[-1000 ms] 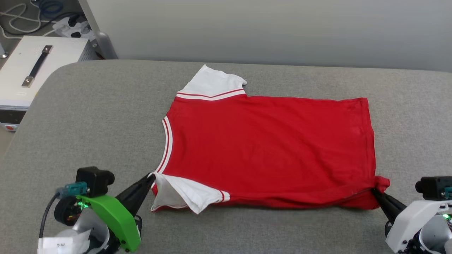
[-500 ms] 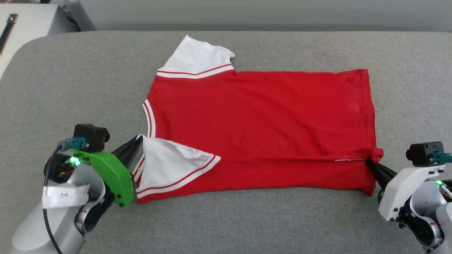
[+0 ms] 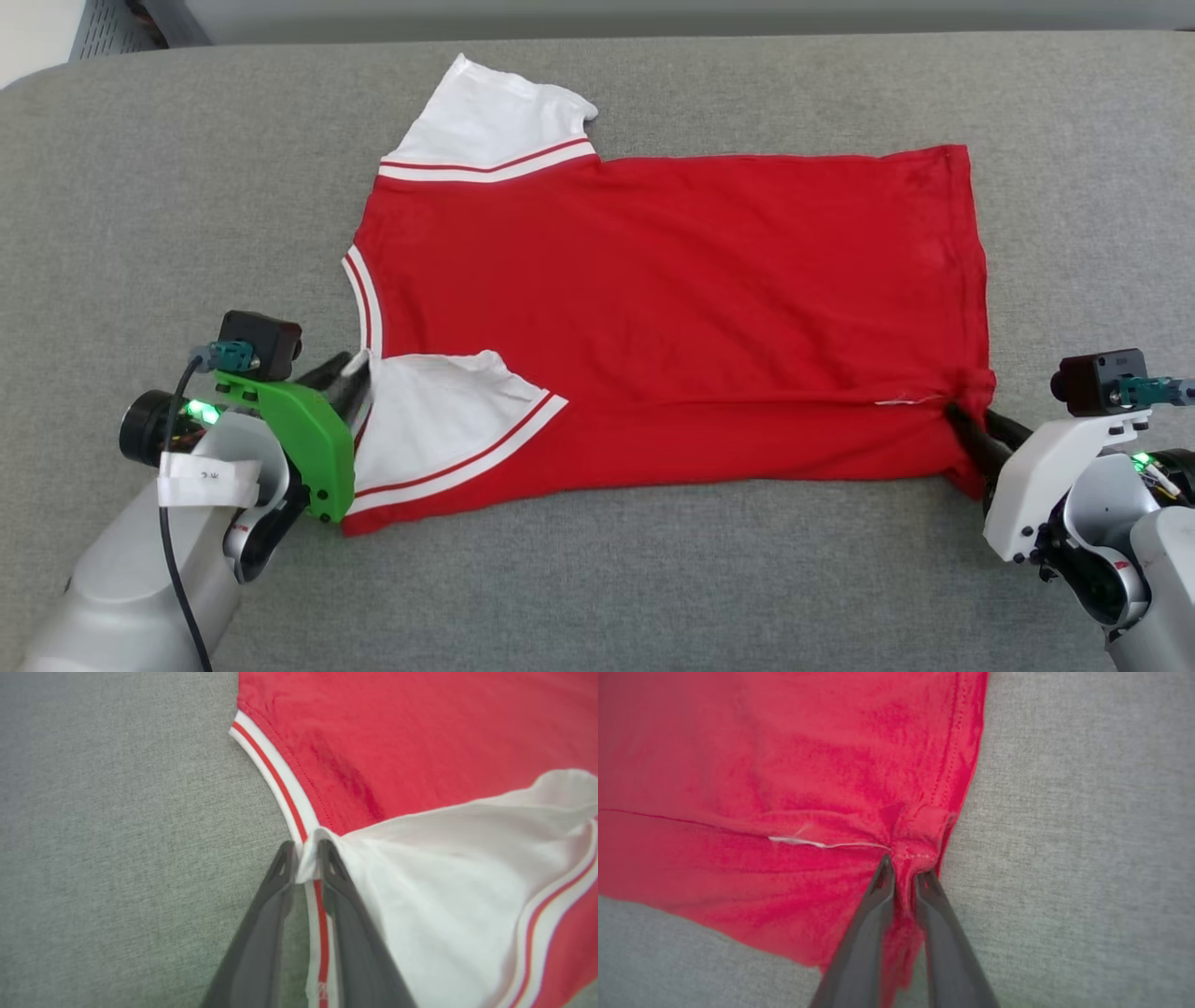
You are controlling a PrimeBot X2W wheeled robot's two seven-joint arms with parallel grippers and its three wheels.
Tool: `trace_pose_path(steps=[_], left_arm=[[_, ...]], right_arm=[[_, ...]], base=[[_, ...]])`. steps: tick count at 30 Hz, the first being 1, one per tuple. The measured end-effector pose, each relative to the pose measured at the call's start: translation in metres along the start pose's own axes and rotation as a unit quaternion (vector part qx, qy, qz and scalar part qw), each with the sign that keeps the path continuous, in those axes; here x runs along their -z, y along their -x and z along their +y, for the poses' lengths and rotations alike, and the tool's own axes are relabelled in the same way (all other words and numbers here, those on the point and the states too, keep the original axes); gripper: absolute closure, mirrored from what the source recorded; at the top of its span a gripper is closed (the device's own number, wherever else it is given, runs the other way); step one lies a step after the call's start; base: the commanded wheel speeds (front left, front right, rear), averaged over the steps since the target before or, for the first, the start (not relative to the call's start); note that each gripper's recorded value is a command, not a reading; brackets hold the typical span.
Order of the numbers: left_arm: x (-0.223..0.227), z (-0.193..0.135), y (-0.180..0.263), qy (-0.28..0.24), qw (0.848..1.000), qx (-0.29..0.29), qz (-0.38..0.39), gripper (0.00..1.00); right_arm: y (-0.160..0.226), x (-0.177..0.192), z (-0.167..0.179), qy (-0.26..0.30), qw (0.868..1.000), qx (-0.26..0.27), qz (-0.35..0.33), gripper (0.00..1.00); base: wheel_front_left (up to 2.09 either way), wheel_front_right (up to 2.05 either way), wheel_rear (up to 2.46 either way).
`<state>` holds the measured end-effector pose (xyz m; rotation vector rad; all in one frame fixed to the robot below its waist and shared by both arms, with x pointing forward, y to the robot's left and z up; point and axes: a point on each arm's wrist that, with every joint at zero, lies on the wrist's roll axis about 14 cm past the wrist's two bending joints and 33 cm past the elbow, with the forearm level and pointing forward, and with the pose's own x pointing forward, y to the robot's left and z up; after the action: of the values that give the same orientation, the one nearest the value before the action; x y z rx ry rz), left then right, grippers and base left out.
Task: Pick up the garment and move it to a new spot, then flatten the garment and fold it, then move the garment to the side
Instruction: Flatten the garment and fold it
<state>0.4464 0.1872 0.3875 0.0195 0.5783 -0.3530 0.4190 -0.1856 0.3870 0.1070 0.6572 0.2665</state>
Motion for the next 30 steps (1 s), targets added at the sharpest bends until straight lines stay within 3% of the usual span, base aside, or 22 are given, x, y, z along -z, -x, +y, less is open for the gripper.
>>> trace_pose_path(steps=[8,13,20,25,30], left_arm=[[-0.023,0.0,0.008,0.02,0.996,-0.032,-0.078,0.0],[-0.052,-0.002,0.026,0.053,0.985,-0.049,-0.157,0.0],[-0.052,-0.008,0.062,0.107,0.969,-0.084,-0.206,0.0],[-0.039,-0.024,0.078,0.131,0.967,-0.085,-0.2,0.0],[-0.009,-0.033,0.084,0.148,0.976,-0.089,-0.134,0.0]], right_arm=[[0.012,-0.017,0.004,0.018,0.999,0.005,-0.037,0.0],[0.028,-0.026,0.015,0.031,0.998,0.001,-0.063,0.0],[0.054,-0.025,0.023,0.05,0.997,0.011,-0.063,0.0],[0.067,-0.024,0.032,0.047,0.997,0.014,-0.058,0.0],[0.075,-0.011,0.023,0.041,0.998,0.044,-0.028,0.0]], base=[[0.0,0.0,0.0],[0.0,0.0,0.0],[0.0,0.0,0.0],[0.0,0.0,0.0],[0.0,0.0,0.0]])
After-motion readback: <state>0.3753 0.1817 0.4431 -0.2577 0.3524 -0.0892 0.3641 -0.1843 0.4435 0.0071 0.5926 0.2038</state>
